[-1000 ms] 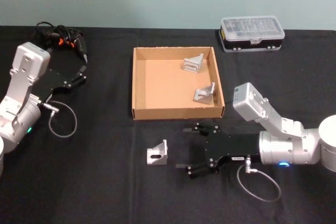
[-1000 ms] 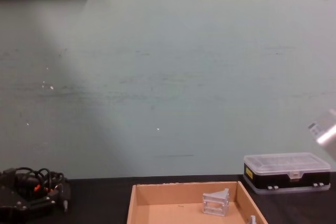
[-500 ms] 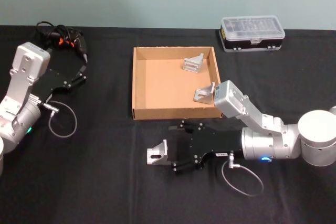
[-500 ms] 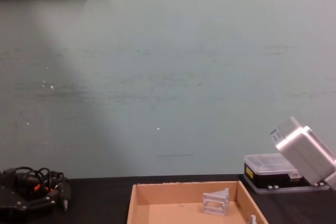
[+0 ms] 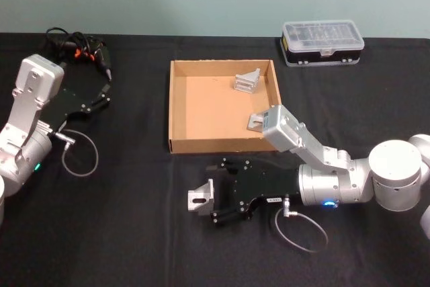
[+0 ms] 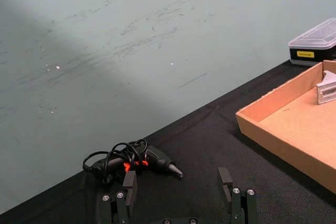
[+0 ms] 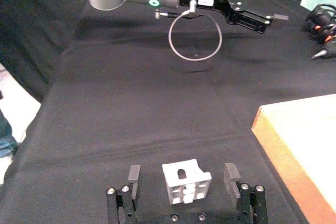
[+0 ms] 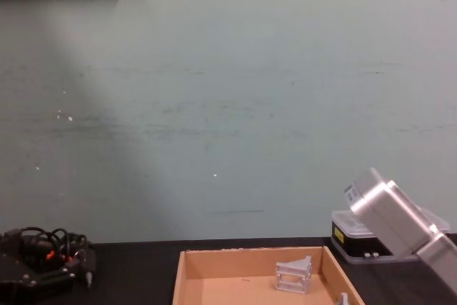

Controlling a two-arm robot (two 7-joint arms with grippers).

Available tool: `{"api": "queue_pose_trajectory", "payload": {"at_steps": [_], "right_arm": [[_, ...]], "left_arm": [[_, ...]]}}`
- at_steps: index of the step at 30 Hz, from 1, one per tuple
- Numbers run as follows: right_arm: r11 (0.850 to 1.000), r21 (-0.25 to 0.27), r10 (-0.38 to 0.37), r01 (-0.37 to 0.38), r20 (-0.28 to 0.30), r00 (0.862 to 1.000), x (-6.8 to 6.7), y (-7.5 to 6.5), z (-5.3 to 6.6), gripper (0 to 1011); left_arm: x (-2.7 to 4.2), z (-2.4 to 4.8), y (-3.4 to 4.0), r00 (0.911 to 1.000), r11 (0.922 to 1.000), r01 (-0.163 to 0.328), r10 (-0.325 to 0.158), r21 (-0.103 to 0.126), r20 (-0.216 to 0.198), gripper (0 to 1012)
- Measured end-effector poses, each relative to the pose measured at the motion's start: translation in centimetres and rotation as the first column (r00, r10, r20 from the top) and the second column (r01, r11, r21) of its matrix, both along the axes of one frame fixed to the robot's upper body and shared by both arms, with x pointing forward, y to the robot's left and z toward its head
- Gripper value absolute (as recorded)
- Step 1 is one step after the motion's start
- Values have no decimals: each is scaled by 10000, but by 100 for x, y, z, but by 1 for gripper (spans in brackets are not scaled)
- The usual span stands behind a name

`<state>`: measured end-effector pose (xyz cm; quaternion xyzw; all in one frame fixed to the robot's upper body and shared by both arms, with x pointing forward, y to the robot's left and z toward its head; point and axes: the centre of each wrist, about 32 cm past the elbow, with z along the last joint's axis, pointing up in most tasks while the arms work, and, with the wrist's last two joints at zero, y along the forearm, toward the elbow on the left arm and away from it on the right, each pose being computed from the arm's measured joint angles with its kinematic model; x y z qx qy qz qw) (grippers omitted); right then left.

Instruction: Use one hand to pick up the angle iron from the table and place it into the box.

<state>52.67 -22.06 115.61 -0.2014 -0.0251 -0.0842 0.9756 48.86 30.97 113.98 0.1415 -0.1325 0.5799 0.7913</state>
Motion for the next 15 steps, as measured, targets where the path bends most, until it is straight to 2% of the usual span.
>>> {"api": "queue_pose_trajectory", "payload": {"at_steps": [15], "right_arm": [[10000,31,81,-81,-126,9999,2,34,-35,997]], "left_arm": [[0,0,0,10000,10000,-1,1,0,0,1000]]}}
